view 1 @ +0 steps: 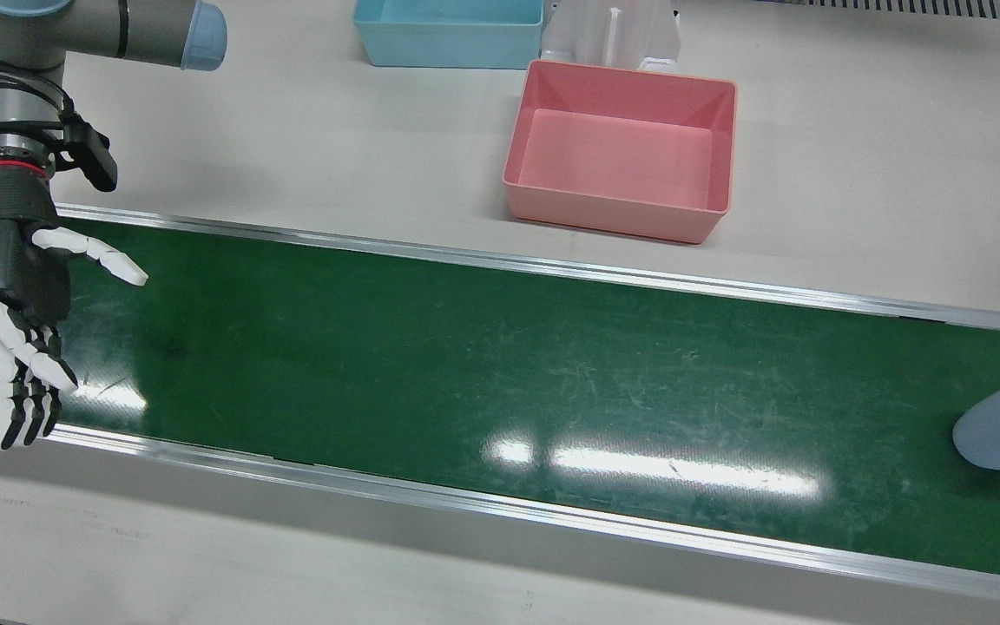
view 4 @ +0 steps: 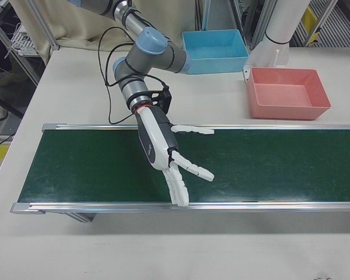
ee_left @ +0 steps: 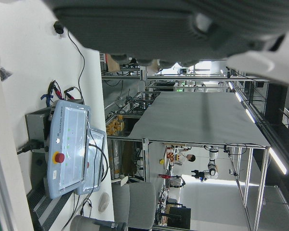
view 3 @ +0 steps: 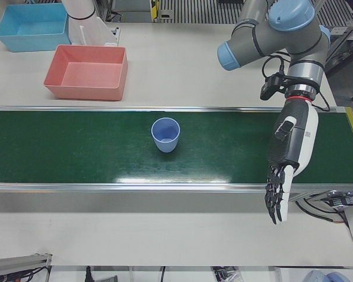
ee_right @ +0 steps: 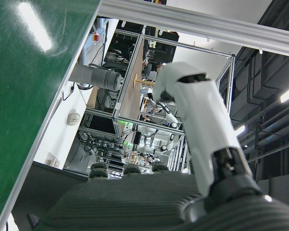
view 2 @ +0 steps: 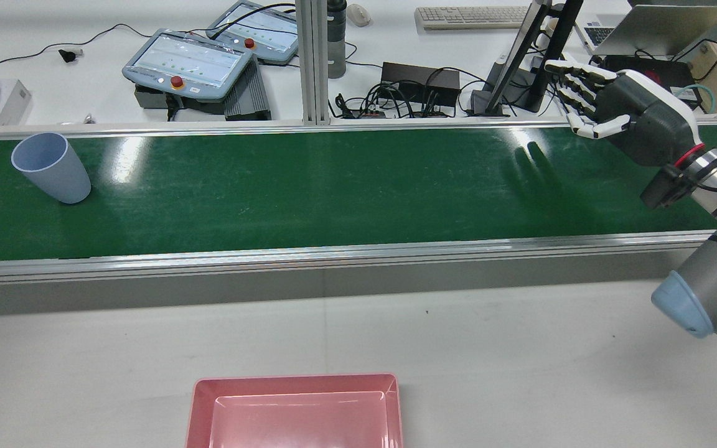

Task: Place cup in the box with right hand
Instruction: 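Track the approaching light blue cup with the open right hand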

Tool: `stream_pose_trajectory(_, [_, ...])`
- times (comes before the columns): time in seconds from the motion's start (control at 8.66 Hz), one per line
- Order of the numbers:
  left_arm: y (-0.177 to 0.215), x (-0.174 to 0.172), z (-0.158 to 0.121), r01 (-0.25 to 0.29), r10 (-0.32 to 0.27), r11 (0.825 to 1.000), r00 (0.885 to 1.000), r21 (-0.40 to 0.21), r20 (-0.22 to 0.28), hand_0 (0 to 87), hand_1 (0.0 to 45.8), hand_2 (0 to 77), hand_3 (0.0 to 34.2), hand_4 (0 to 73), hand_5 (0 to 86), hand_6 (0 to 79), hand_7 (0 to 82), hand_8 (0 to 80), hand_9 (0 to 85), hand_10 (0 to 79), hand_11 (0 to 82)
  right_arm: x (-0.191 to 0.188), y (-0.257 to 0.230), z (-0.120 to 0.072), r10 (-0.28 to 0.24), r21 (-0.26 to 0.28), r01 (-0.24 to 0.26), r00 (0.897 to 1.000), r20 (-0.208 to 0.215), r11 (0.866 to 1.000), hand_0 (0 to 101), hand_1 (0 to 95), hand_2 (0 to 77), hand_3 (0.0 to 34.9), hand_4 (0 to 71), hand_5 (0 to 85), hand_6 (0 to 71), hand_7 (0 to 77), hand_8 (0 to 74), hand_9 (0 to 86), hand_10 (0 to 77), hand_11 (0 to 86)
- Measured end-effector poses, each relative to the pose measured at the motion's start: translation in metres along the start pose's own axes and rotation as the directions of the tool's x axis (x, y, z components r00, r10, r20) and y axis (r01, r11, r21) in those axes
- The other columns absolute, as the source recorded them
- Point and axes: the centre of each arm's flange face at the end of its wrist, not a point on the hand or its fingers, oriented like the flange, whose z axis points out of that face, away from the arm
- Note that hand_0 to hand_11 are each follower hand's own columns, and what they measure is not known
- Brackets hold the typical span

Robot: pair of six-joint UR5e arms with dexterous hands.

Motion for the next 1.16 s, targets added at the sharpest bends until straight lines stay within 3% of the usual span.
stream_pose_trajectory(0.12, [0.0, -0.0001, 0.0, 0.0, 0.0, 1.0, 1.0, 0.0, 0.0, 0.0, 0.5, 0.5, 0.0, 0.0, 0.0, 0.0, 0.0, 0.0, 0.0, 0.0, 0.0, -0.0002, -0.0006, -0.0001, -0.001, 0.002, 0.001, 1.0, 0.001, 1.0, 83, 36.0, 45.3, 10.4, 0.5, 12.0, 1.6, 1.1, 0.5, 1.1, 0.5, 6.0])
stream_pose_trajectory(0.23, [0.0, 0.0, 0.0, 0.0, 0.0, 1.0, 1.0, 0.0, 0.0, 0.0, 0.5, 0.5, 0.0, 0.0, 0.0, 0.0, 0.0, 0.0, 0.0, 0.0, 0.0, -0.0002, -0.0006, 0.0001, -0.001, 0.002, 0.001, 1.0, 0.002, 1.0, 80, 32.7, 20.7, 10.4, 0.5, 12.0, 1.6, 1.1, 0.5, 1.1, 0.5, 1.1])
stream_pose_trajectory(0.35, [0.0, 0.0001, 0.0, 0.0, 0.0, 1.0, 1.0, 0.0, 0.0, 0.0, 0.5, 0.5, 0.0, 0.0, 0.0, 0.0, 0.0, 0.0, 0.0, 0.0, 0.0, 0.0007, -0.0018, 0.0003, 0.0, 0.004, 0.0, 1.0, 0.0, 1.0, 80, 36.5, 4.4, 10.3, 0.5, 12.0, 1.6, 1.1, 0.5, 1.1, 0.5, 1.1])
stream_pose_trajectory(0.58, [0.0, 0.0, 0.0, 0.0, 0.0, 1.0, 1.0, 0.0, 0.0, 0.0, 0.5, 0.5, 0.0, 0.0, 0.0, 0.0, 0.0, 0.0, 0.0, 0.0, 0.0, 0.0049, -0.0029, 0.0009, 0.005, 0.005, -0.005, 1.0, -0.005, 1.0, 80, 36.5, 6.5, 10.3, 0.5, 12.0, 1.6, 1.1, 0.5, 1.1, 0.5, 3.3])
stream_pose_trajectory(0.69, [0.0, 0.0, 0.0, 0.0, 0.0, 1.0, 1.0, 0.0, 0.0, 0.0, 0.5, 0.5, 0.0, 0.0, 0.0, 0.0, 0.0, 0.0, 0.0, 0.0, 0.0, 0.0068, -0.0027, 0.0012, 0.009, 0.004, -0.009, 1.0, -0.007, 1.0, 75, 32.2, 13.6, 10.4, 0.5, 12.0, 1.6, 1.1, 0.5, 1.1, 0.5, 1.6])
stream_pose_trajectory(0.81, [0.0, 0.0001, 0.0, 0.0, 0.0, 1.0, 1.0, 0.0, 0.0, 0.0, 0.5, 0.5, 0.0, 0.0, 0.0, 0.0, 0.0, 0.0, 0.0, 0.0, 0.0, 0.0078, -0.0023, 0.0014, 0.011, 0.003, -0.011, 1.0, -0.008, 1.0, 54, 16.4, 2.7, 10.3, 2.2, 6.0, 0.5, 1.1, 0.5, 1.1, 0.5, 1.1])
stream_pose_trajectory(0.92, [0.0, -0.0001, 0.0001, 0.0, 0.0, 1.0, 1.0, -0.001, 0.001, 0.0, 0.5, 0.5, 0.0, 0.0, 0.0, 0.0, 0.0, 0.0, 0.0, 0.0, 0.0, 0.0081, -0.0021, 0.0015, 0.012, 0.002, -0.012, 1.0, -0.007, 1.0, 54, 16.4, 2.7, 10.3, 2.2, 6.0, 0.5, 1.1, 0.5, 1.1, 0.5, 1.1])
stream_pose_trajectory(1.04, [-0.0002, 0.0, 0.0001, 0.0, 0.0, 1.0, 1.0, 0.0, 0.0, 0.0, 0.5, 0.5, 0.0, 0.0, 0.0, 0.0, 0.0, 0.0, 0.0, 0.0, 0.0, 0.0081, -0.0013, 0.0016, 0.013, 0.0, -0.013, 1.0, -0.007, 1.0, 53, 25.1, 4.4, 10.4, 1.1, 6.0, 1.1, 1.1, 0.5, 1.1, 0.5, 1.1])
stream_pose_trajectory(1.16, [-0.0002, -0.0001, 0.0002, 0.0, 0.0, 1.0, 1.0, -0.001, 0.0, 0.0, 0.5, 0.5, 0.0, 0.0, 0.0, 0.0, 0.0, 0.0, 0.0, 0.0, 0.0, 0.0078, 0.0002, 0.0017, 0.014, -0.002, -0.014, 1.0, -0.007, 1.0, 52, 15.3, 13.1, 10.4, 1.1, 6.0, 1.1, 1.1, 0.5, 1.1, 0.0, 1.1])
